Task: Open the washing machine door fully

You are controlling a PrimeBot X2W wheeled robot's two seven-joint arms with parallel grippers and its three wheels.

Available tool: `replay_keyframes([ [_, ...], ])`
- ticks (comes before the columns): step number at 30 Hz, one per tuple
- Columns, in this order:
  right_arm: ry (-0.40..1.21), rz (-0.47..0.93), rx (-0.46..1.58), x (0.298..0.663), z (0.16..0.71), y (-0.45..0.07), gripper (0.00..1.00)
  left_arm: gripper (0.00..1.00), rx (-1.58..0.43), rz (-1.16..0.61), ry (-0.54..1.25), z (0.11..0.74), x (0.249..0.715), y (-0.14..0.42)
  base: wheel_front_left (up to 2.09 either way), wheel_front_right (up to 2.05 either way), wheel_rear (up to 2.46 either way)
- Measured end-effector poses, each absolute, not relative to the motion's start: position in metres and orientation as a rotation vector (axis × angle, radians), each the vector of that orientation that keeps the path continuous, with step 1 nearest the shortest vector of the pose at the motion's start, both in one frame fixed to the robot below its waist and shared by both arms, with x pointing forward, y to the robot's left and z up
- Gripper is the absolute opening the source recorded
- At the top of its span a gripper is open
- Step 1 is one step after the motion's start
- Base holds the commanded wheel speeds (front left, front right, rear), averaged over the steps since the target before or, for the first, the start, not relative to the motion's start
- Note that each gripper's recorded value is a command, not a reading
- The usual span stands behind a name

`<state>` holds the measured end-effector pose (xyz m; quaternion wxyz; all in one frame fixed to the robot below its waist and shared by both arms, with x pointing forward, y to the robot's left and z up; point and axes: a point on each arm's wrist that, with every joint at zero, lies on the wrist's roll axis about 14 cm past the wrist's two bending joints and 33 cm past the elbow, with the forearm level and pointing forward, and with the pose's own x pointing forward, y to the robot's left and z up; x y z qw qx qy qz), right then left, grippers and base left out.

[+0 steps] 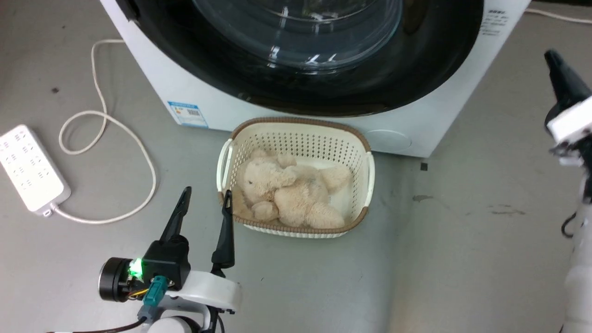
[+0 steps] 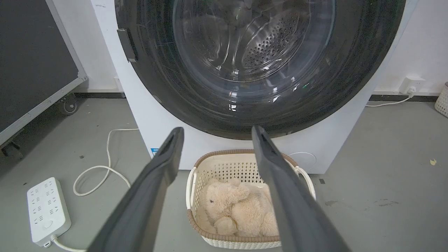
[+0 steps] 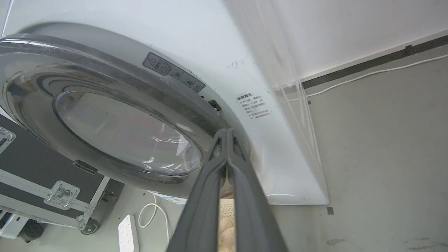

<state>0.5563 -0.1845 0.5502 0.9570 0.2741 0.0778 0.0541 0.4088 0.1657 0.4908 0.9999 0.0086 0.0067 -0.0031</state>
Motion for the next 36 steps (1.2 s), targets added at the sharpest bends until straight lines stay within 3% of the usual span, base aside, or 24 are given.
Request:
replay_keyframes([
  [23, 0.479, 0.222, 0.863, 0.645, 0.528, -0.146, 0.00, 1.00, 0.020, 0.021, 0.040, 0.468, 0.422, 0.170, 0.00, 0.00, 0.00],
  [36, 0.600, 0.316, 0.991, 0.664, 0.525, -0.126, 0.00, 1.00, 0.016, 0.034, 0.046, 0.458, 0.429, 0.171, 0.00, 0.00, 0.00],
])
